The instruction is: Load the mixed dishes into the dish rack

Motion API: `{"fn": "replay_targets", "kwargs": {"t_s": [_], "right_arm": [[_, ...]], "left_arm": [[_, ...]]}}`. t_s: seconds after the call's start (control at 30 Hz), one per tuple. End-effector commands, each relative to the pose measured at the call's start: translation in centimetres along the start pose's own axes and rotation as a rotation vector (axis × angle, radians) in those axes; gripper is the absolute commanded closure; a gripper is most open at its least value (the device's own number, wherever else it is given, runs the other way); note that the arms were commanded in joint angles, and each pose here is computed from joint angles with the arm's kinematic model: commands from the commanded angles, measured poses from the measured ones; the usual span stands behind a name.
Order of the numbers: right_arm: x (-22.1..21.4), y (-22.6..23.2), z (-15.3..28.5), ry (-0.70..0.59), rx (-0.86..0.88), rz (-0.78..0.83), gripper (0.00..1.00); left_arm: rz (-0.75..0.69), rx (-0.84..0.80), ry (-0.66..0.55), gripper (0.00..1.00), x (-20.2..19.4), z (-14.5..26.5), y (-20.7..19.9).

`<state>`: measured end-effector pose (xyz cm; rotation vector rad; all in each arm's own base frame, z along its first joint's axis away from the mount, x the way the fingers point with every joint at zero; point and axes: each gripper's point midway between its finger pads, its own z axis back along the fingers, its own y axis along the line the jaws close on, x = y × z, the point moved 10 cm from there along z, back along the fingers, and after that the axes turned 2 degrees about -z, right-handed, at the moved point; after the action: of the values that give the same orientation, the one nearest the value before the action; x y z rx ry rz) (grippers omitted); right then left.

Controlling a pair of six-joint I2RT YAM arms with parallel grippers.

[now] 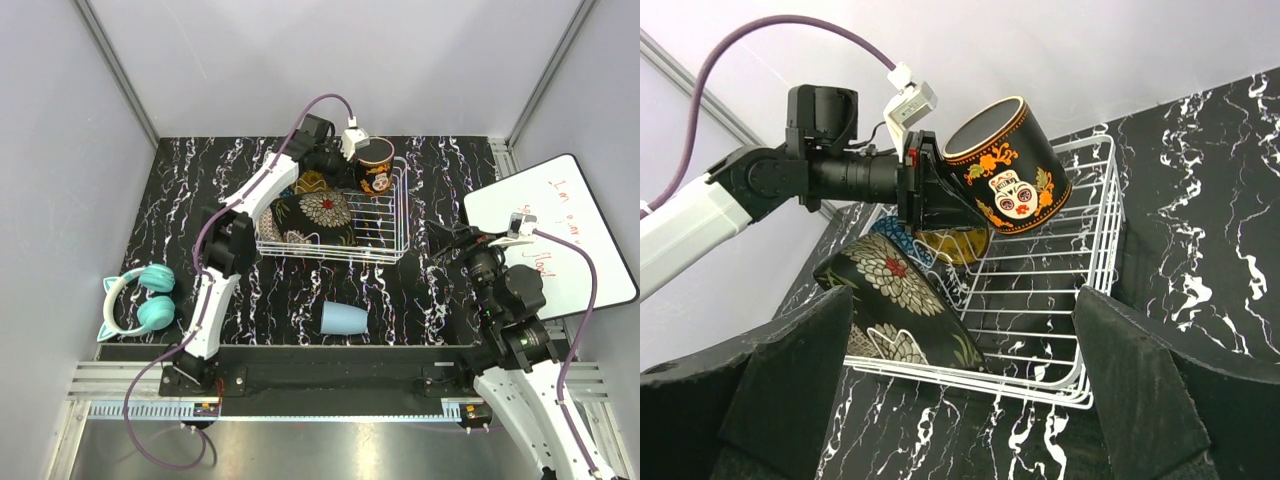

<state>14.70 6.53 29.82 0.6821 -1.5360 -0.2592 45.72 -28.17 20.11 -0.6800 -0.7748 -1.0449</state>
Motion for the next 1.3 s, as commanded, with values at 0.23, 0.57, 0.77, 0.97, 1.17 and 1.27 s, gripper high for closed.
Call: {"fn": "replay_targets", "kwargs": {"t_s": [0.23, 0.57, 0.77, 0.97, 1.17, 1.27], "right_arm": [[0.8, 0.5, -0.6, -0.007, -0.015, -0.015, 0.0], [0.7, 0.5, -0.8, -0.003, -0.022, -0.03, 0.0], [0.9, 0.7, -0.8, -0.002, -0.013, -0.026, 0.0], [1.1, 0.8, -0.7, -0.004, -0.008, -0.026, 0.0], [1.3, 1.0, -0.5, 0.0, -0.003, -0.021, 0.0], [1.3, 0.9, -0.4, -0.002, -0.007, -0.02, 0.0]], "left_arm": [[-0.16, -0.004, -0.11, 1.0, 1.3, -0.3, 0.7], [-0.174, -0.006, -0.09, 1.0, 0.3, -1.7, 0.9], [-0.176, -0.016, -0.079, 1.0, -0.3, -2.8, 0.5], [-0.192, -0.006, -0.058, 0.95, -1.2, -3.5, 0.7], [-0.181, -0.003, -0.02, 0.79, -2.2, -3.7, 0.7], [-0.181, -0.007, -0.011, 0.49, -2.3, -3.6, 0.5]]}}
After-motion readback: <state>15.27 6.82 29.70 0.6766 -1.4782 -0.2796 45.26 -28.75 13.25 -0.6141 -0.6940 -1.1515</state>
